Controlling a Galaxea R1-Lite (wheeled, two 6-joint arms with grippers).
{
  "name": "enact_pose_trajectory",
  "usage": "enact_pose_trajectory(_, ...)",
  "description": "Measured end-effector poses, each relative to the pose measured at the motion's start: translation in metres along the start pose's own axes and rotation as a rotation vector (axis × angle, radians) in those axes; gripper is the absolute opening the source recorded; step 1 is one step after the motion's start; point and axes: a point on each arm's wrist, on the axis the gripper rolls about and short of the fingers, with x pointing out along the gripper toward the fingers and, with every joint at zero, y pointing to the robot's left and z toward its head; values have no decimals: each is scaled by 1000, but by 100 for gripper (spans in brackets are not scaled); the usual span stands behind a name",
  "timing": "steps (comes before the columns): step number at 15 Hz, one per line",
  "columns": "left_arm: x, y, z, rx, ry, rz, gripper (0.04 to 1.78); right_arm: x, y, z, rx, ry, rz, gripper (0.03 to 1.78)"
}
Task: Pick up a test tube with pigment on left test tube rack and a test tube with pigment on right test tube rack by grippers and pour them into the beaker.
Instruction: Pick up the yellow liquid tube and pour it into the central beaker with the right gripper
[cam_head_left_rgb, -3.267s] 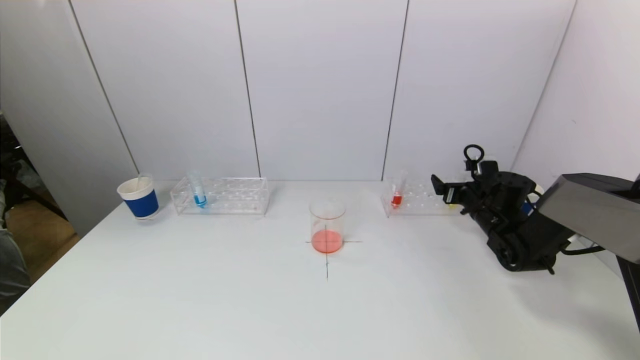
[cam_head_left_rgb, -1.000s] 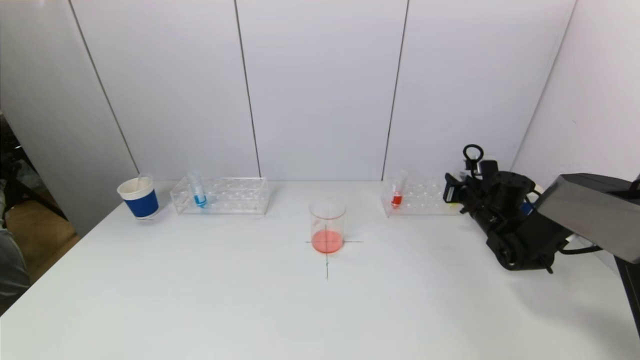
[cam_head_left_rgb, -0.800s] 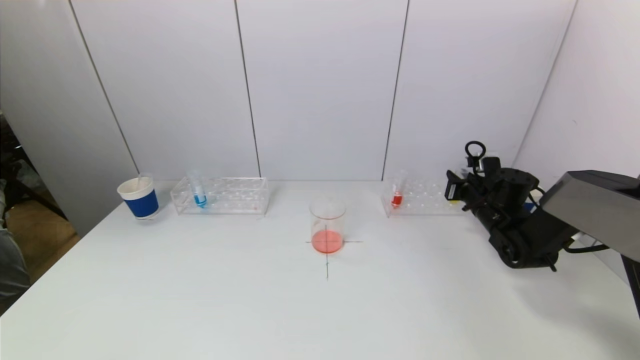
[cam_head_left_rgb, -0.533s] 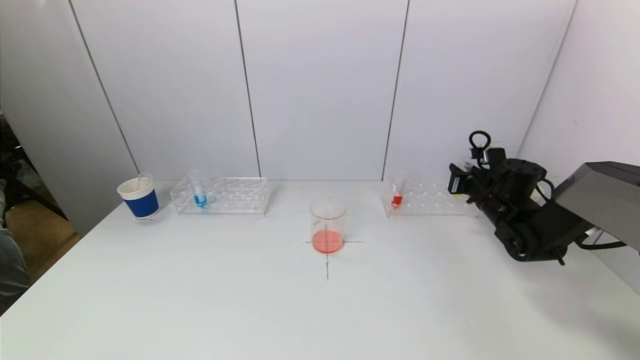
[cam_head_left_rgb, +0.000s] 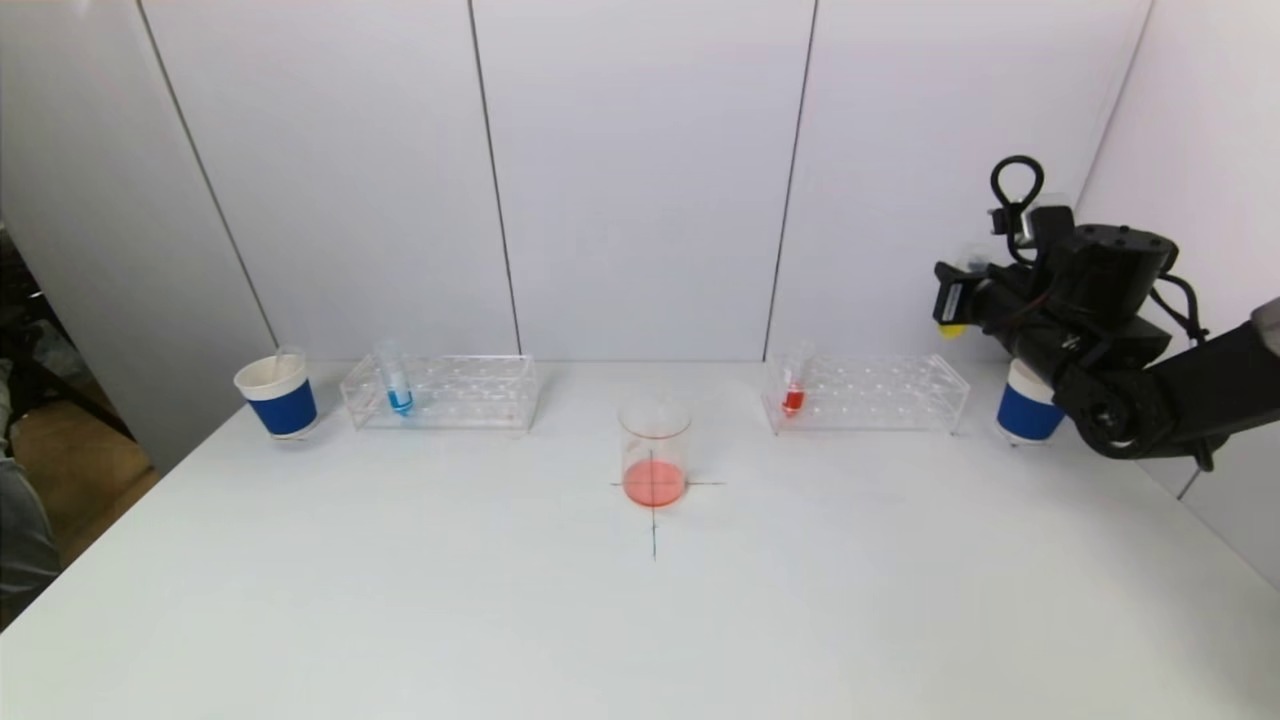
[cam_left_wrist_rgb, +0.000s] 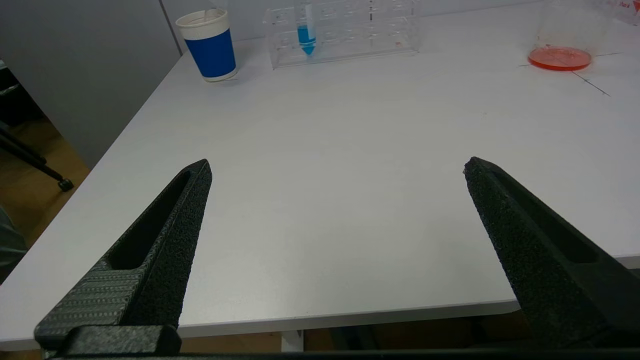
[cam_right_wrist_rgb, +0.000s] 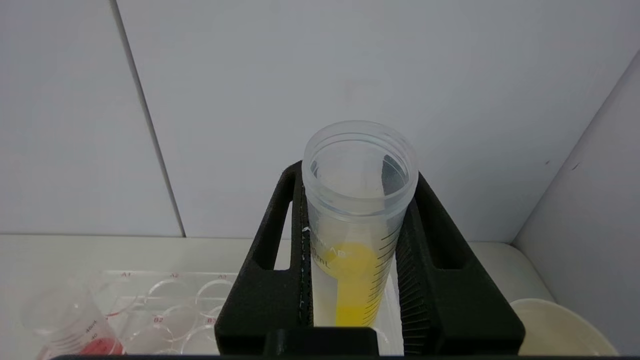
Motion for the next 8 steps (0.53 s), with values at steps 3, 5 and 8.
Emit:
enact_pose_trajectory(3,0,0,0,0,0,0,176,-12,1,45,2,-9,12,53)
enact_pose_trajectory(5,0,0,0,0,0,0,176,-20,1,74,1,7,19,53)
enact_pose_trajectory(8,0,0,0,0,0,1,176,-30,4,111,-4,53,36,53)
